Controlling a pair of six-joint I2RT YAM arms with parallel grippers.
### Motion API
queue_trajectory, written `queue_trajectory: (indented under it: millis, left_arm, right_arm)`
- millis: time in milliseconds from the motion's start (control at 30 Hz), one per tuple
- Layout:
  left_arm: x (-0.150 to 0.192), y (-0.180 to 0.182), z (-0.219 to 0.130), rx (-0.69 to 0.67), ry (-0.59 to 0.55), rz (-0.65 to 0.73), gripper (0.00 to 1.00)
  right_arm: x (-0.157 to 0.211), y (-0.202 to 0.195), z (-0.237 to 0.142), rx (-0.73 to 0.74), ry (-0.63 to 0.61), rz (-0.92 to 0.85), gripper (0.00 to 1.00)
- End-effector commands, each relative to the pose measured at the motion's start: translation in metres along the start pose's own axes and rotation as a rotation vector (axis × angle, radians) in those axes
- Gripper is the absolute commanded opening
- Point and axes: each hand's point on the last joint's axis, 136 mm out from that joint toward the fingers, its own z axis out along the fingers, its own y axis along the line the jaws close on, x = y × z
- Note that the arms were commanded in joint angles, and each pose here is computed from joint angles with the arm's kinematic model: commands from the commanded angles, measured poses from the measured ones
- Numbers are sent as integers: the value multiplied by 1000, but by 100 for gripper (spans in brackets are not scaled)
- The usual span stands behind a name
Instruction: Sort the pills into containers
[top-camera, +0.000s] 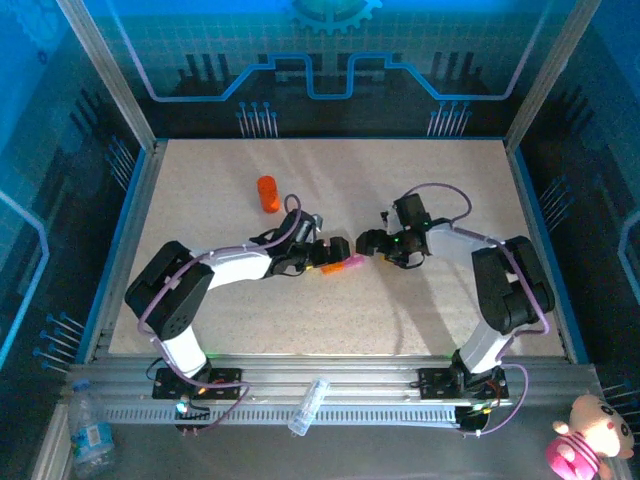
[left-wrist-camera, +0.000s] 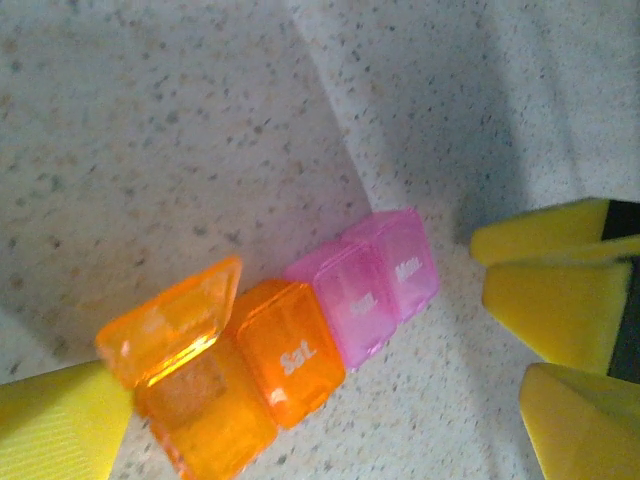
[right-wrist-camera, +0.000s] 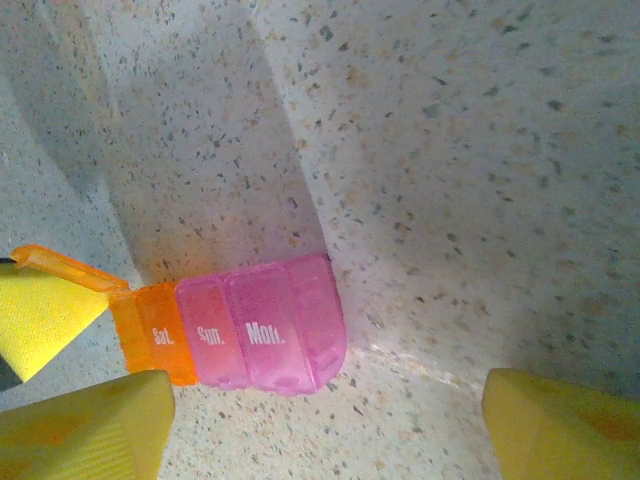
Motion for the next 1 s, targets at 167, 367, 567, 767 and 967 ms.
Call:
queue_trajectory:
  millis: [167,367,567,767,967]
  left_arm:
    - [-14,-24,18,37,29,47,99]
    - [-19,-30,15,37,29,74,99]
    - [-16,-24,-6,13,7,113,99]
    - [-15,-14,-26,-15,-27,123,99]
    - [-21,-8,-55,-76,-93,197,99]
  right_arm:
    - [9,-9,-19,-5,-20,27,83]
    - [10,-9,-21,-5,-25,30,84]
    - [4,-4,-16,-13,-23,31,84]
    - [-4,11,-9,-21,-16,10,84]
    - [-3,16,-12,11,-16,-23,87]
